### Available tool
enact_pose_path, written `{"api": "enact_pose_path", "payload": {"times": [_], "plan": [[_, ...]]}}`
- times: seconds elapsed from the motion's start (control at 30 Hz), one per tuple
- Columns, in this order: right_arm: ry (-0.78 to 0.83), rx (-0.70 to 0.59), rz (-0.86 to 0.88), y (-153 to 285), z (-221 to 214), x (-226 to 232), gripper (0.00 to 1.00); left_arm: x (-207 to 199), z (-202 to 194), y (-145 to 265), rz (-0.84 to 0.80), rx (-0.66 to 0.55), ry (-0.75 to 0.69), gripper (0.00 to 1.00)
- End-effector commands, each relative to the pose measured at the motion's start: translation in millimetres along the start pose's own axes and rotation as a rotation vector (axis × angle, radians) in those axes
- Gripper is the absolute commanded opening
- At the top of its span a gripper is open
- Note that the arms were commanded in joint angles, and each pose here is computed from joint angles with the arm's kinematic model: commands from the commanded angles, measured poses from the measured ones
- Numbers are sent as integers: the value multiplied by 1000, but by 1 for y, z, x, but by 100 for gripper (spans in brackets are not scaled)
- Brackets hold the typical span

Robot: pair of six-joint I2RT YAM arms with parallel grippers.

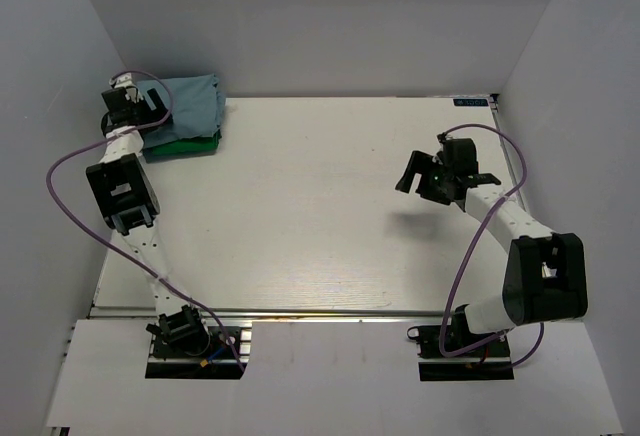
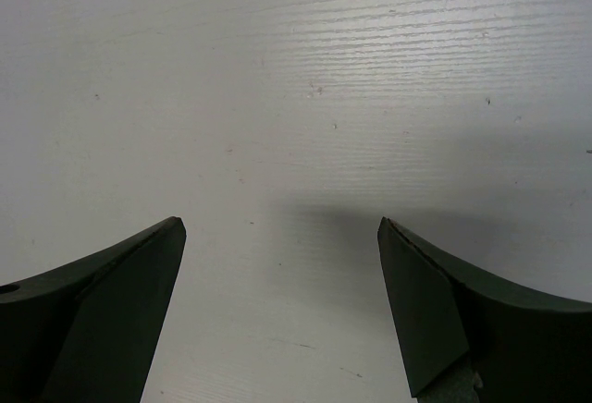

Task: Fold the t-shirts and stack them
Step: Put the neatly folded tshirt into the corner of the board with the left arm

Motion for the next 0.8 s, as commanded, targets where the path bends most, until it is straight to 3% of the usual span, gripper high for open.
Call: {"api": "enact_pose_path", "payload": {"times": [0.0, 0.3, 0.33, 0.47, 0.57, 0.77], "plan": [[24, -27, 38, 1, 13, 12, 90, 3, -13, 1, -61, 28, 62, 100], [50, -69, 80, 14, 20, 21, 90, -11, 43, 49, -78, -71, 68, 100], [51, -76, 84, 15, 21, 23, 90, -14, 67, 70, -70, -118, 56, 100], [76, -114, 121, 29, 24, 30, 90, -29, 90, 116, -43, -167, 38, 100], [83, -114, 131, 32, 15, 26, 90, -49, 73, 134, -116, -124, 48, 100], [100, -137, 178, 41, 4, 27, 90, -109, 61, 178, -234, -152, 56, 100]]}}
Point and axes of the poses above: each gripper's point midway between its finger pads, its own y axis back along the fingers, its own x axis along the line the jaws close on, z = x × y, the point moved 1 cm from there along y, back along the fingers, and after that the axes turned 8 degrees about -y, right-handed, at the moved point
